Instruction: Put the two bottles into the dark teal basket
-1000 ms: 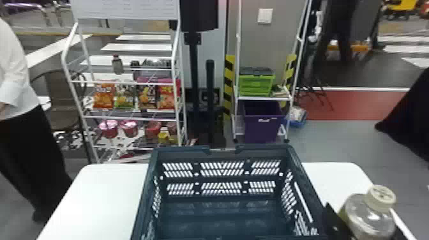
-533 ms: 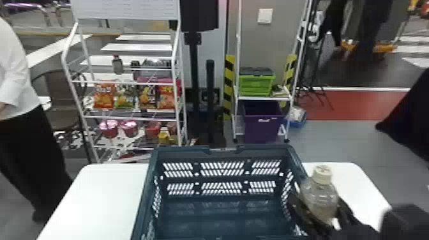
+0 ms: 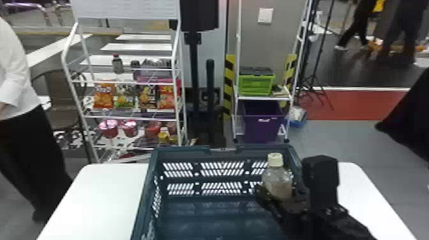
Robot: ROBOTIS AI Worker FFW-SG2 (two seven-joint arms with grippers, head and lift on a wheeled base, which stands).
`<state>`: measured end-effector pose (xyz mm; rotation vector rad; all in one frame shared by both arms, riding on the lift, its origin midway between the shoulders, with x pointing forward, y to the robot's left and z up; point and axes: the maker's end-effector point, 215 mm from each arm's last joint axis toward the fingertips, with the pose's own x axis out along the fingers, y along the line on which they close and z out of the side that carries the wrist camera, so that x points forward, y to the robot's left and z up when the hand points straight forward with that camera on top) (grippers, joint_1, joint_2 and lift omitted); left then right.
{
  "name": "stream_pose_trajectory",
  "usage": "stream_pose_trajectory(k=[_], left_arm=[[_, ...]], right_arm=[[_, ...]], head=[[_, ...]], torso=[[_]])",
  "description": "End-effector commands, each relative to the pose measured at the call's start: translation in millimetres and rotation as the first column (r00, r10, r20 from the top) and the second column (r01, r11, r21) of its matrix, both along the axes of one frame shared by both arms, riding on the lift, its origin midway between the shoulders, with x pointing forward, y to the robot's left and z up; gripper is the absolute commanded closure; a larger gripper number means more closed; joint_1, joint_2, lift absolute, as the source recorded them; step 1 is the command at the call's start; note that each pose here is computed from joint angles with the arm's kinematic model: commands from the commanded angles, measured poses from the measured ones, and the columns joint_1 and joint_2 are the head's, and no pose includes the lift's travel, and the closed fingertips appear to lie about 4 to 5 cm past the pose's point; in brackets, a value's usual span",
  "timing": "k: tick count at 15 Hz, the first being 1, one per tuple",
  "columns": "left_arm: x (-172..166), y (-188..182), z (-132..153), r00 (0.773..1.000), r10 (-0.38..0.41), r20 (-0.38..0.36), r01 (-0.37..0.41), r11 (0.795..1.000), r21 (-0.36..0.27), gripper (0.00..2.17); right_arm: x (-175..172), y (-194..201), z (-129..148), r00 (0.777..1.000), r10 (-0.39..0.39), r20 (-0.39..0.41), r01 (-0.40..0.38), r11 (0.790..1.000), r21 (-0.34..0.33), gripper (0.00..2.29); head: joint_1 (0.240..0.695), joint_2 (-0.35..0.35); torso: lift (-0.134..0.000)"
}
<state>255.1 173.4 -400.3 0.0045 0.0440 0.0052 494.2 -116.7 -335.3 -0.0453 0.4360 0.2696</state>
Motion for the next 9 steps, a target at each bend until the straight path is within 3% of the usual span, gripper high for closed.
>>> stream_pose_trajectory(k=[1, 4, 9], left_arm=[[2.1, 1.9, 0.3, 1.0, -0.002, -0.003, 0.002, 1.0, 0.0, 2.15], [2.0, 3.4, -1.6, 1.0, 0.0, -0.008, 0.0, 1.0, 0.001, 2.15], [1.6, 4.3, -2.6, 1.0, 0.003, -0.01, -0.003, 1.0, -0.003, 2.15]], right_arm=[[17.3, 19.1, -16.3, 0.999, 0.014, -0.036, -0.014, 1.0, 0.001, 1.67], [25.7, 35.4, -41.5, 0.991, 0.021, -0.135, -0.02, 1.0, 0.01, 1.67], [40.5, 53.5, -58.1, 0.979, 0.028, -0.2, -0.038, 0.998, -0.047, 1.67]], head=[[0.499, 0.0], [0.499, 0.0], [0.499, 0.0]], torso=[[0.0], [0.0], [0.0]])
